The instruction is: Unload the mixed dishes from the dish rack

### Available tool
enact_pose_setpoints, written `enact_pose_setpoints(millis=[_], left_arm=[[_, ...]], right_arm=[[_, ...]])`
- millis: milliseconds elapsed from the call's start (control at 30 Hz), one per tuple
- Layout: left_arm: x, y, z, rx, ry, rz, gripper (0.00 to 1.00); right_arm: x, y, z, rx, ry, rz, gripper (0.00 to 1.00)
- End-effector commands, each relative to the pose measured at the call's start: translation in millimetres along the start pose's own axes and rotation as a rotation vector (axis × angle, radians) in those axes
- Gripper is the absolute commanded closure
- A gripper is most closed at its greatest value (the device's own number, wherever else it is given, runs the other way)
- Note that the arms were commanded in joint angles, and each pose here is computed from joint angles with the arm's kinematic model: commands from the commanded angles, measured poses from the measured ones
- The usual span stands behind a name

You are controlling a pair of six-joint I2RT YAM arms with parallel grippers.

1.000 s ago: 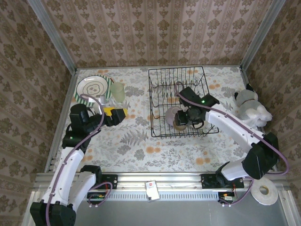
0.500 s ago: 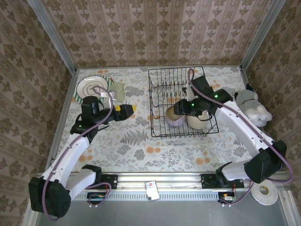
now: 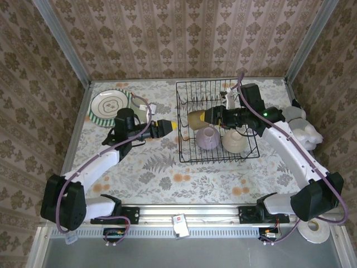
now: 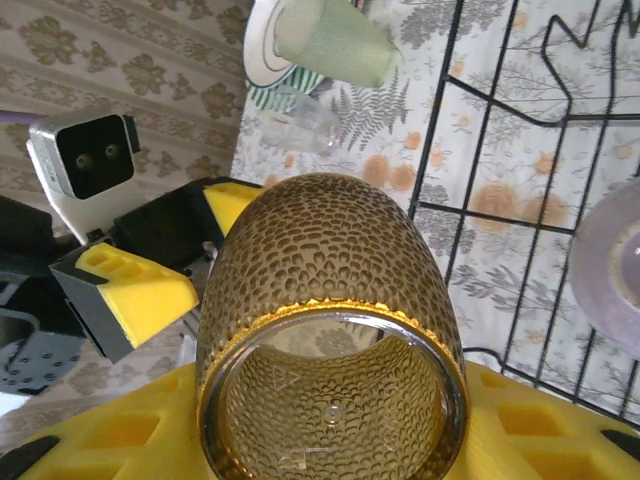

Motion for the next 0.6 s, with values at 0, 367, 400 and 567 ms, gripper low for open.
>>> enact_pose_setpoints(millis=[0, 367, 400, 567], left_arm=[[3, -25, 25, 0.079, -0.074, -0.152, 0.21], [27, -43, 30, 0.086, -0.059, -0.330, 0.22], [28, -45, 29, 0.087, -0.060, -0.336, 0.22], [29, -55, 31, 0.083, -0.066, -0.385, 0.24]], right_arm=[[-6, 8, 0, -0.005, 0.006, 0.137, 0.81], [-5, 5, -3, -0.001, 0.028, 0.243, 0.81], [-5, 5, -2, -0.003, 0.027, 0.248, 0.81], [-2, 2, -1, -0.004, 0.031, 0.267, 0.81]])
Point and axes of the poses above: each hand's point on the last joint's axis, 136 mm out from that joint toward the fingers, its own x axis out along the fingers, its own y axis along the line the jaws close on, z = x × y, the point moved 10 cm from there along -x, back along the fingers, and after that the axes turned 6 degrees about x, right-handed, at the moved point
